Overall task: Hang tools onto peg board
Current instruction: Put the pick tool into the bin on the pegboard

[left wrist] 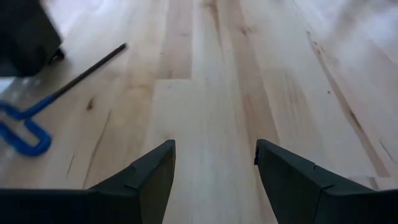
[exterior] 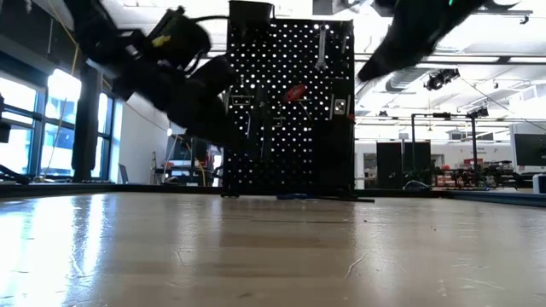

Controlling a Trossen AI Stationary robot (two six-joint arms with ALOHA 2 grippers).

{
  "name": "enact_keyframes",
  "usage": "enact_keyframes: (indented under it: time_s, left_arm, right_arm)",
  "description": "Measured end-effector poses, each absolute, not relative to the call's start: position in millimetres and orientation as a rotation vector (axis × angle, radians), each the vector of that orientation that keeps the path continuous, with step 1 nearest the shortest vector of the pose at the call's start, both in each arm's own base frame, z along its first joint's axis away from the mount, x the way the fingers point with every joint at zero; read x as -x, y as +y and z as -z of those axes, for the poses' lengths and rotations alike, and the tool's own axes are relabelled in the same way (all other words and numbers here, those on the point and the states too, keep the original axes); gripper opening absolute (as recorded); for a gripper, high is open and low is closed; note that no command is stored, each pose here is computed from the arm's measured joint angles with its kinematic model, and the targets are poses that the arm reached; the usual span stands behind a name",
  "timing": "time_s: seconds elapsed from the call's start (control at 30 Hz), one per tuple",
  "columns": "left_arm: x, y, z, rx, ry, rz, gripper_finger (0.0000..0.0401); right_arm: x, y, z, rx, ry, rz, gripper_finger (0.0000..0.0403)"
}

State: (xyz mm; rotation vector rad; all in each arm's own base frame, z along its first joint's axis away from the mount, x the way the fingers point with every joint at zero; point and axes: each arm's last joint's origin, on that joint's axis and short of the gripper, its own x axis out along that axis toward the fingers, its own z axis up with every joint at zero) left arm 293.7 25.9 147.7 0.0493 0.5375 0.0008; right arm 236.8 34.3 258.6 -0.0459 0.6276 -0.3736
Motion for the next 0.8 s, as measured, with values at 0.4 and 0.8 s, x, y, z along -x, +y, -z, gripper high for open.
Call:
enact_keyframes:
  time_s: [0.4, 0.8]
  left_arm:
    - [-276.3, 32.0, -132.4, -0.005, 0.476, -0.134, 0.0216]
    - [-275.0, 44.7, -133.4, -0.012, 0.468, -0.242, 0.0216]
  right_arm:
    - [-279.1, -41.9, -156.2, -0.116, 0.417, 0.345, 0.0079]
    - [-356.5, -77.2, -125.4, -0.029, 0.519, 0.386, 0.0078]
